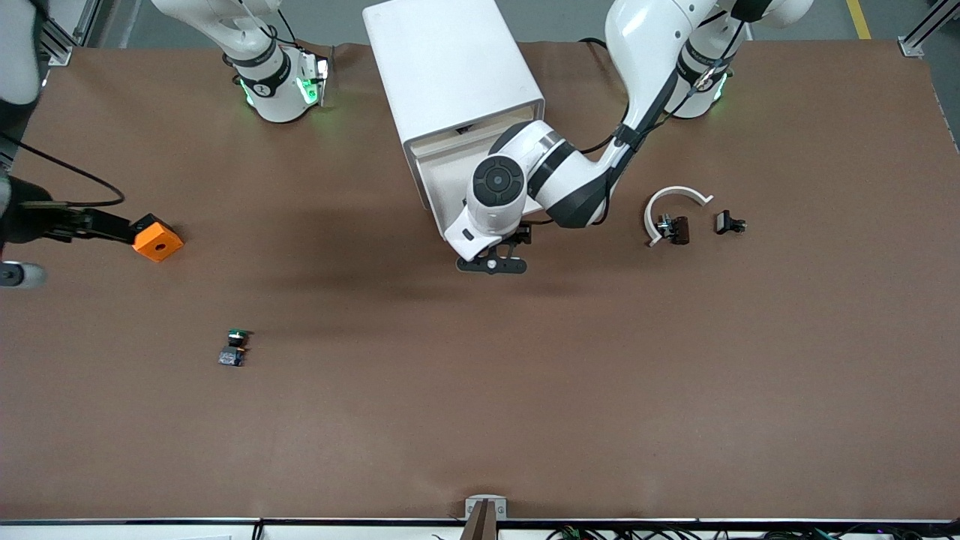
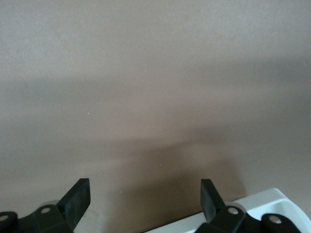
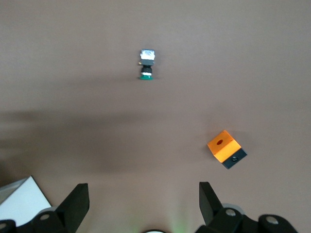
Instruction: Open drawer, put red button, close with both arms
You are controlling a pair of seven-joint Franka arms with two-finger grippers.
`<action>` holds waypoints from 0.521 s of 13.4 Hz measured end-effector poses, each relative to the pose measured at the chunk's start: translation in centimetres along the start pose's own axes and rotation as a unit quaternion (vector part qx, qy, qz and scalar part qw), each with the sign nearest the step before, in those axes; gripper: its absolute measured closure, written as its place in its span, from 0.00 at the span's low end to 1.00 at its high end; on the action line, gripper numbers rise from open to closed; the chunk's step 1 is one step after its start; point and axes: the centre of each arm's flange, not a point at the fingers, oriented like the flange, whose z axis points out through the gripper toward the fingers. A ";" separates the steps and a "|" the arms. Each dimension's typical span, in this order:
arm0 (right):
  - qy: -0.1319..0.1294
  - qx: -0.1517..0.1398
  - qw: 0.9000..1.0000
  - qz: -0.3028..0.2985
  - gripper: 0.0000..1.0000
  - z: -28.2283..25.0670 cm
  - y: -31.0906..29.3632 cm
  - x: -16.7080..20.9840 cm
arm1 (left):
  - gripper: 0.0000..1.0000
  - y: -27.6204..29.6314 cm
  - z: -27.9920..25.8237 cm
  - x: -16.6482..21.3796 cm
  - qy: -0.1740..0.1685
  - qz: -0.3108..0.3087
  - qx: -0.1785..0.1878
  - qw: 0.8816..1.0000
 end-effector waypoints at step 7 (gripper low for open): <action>-0.013 -0.014 1.000 -0.014 0.00 0.2 1.7 -0.3 | 0.00 2.1 0.5 -5.1 -0.032 0.027 -0.006 0.999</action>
